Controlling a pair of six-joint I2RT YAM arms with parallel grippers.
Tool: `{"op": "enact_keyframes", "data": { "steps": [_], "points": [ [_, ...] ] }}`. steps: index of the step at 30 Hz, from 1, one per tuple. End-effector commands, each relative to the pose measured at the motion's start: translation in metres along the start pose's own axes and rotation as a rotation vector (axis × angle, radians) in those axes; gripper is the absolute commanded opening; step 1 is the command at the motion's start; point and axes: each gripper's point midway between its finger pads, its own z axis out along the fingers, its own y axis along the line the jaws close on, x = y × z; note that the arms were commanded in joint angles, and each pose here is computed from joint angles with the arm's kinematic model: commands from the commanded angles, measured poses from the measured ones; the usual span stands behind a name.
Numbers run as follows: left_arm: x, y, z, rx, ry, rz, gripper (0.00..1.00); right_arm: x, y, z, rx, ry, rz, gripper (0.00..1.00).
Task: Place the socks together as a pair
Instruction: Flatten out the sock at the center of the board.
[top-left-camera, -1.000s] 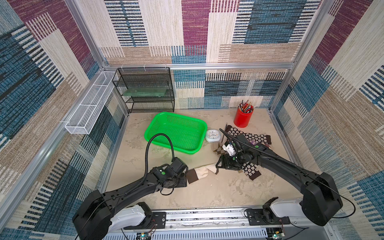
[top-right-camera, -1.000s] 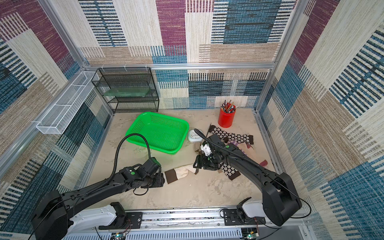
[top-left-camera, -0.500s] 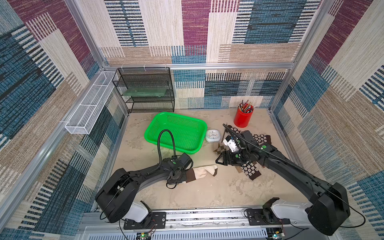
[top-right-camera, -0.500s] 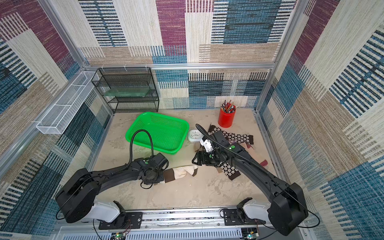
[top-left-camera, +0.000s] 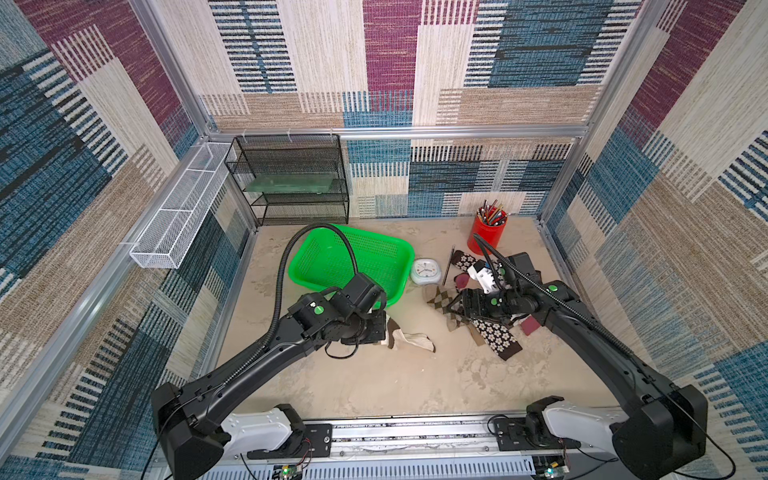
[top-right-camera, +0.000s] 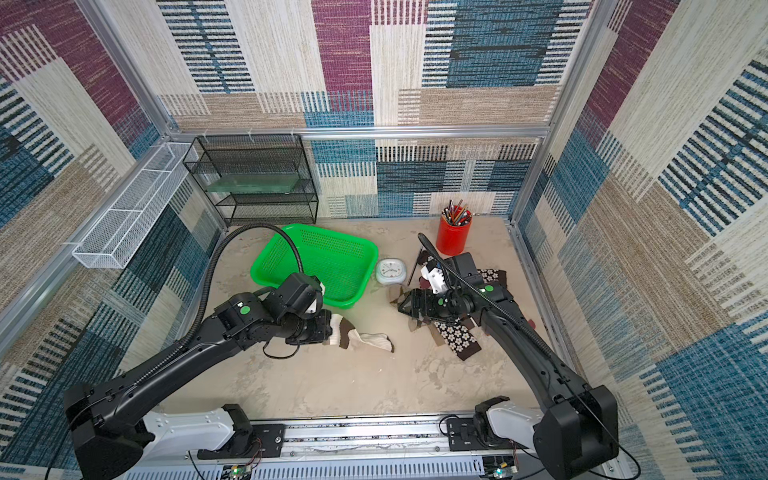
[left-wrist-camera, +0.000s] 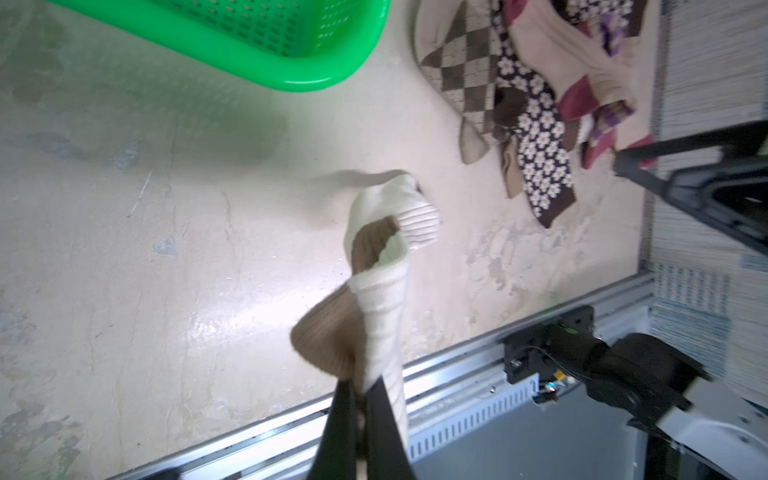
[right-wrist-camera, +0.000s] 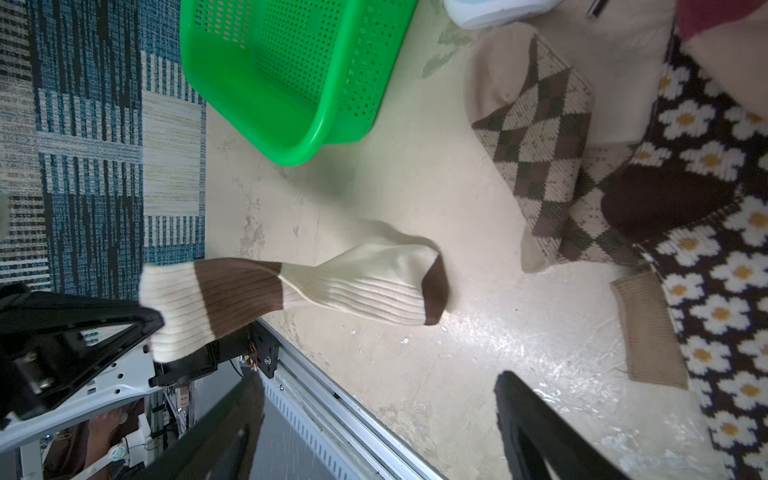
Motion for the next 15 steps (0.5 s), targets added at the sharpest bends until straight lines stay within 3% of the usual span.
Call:
{"op": "enact_keyframes", "data": {
  "steps": [1,2,9,15],
  "points": [
    [0.007,-0.028,-0.016,0.058,0.070,0.046,0.03,-0.002,0.003,-0.003,-0.021,-0.001,-0.029,0.93],
    [0.005,-0.041,-0.020,0.085,0.076,0.053,0.03,-0.004,0.003,-0.005,-0.022,-0.006,-0.027,1.00],
    [0.002,-0.100,-0.038,0.219,0.101,0.054,0.03,-0.012,-0.003,-0.016,-0.011,-0.026,-0.032,0.96],
    [0.002,-0.105,-0.026,0.285,0.081,-0.023,0.02,-0.011,-0.009,-0.016,-0.015,-0.016,-0.025,0.96]
  ]
}}
